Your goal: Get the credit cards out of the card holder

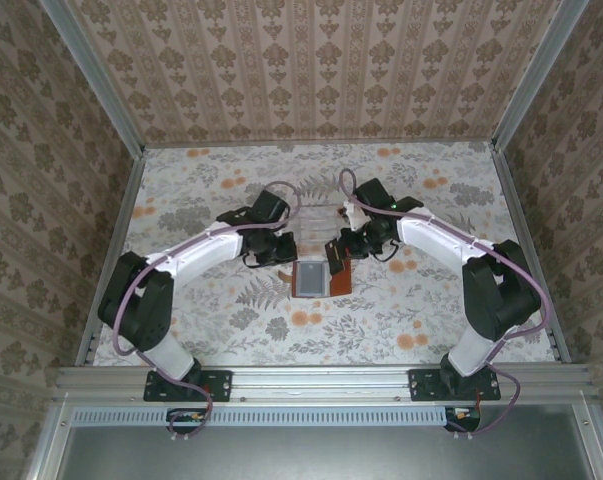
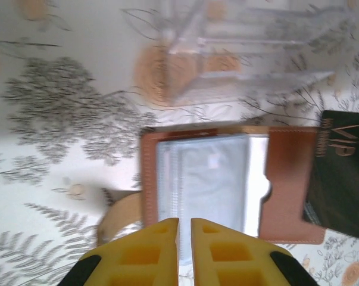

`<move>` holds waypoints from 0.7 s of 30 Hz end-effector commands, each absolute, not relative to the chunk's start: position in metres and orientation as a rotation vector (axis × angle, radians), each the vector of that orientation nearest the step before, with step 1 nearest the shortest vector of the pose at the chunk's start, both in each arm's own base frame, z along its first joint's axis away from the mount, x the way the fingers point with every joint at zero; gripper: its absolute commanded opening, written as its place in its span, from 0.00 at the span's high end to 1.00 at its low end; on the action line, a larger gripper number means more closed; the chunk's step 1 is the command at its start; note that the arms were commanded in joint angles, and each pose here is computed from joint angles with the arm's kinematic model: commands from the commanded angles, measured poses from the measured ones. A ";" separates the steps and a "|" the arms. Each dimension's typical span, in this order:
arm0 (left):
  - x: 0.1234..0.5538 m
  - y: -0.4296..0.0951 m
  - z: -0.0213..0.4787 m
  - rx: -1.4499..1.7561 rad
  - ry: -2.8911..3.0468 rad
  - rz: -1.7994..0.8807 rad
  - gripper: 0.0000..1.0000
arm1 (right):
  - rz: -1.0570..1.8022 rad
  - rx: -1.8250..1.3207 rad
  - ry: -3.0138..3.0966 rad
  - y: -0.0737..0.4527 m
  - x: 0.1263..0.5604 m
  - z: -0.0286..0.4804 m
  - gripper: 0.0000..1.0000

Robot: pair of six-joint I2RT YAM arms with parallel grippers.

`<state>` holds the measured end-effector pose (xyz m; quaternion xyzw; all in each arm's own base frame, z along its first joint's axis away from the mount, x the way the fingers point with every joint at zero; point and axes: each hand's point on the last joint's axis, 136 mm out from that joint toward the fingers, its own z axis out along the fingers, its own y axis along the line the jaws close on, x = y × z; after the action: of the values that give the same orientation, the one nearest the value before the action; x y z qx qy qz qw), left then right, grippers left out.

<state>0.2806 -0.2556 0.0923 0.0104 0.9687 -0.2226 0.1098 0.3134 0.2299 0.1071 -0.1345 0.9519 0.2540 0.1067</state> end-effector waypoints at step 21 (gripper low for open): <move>0.297 -0.167 0.092 -0.261 2.739 -0.673 0.84 | 0.229 -1.908 2.231 0.243 0.368 0.131 1.00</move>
<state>0.2947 -0.1690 0.0859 -0.0989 0.9597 -0.2204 0.1433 0.3781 0.2519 0.1385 -0.5892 0.7884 0.0968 0.1482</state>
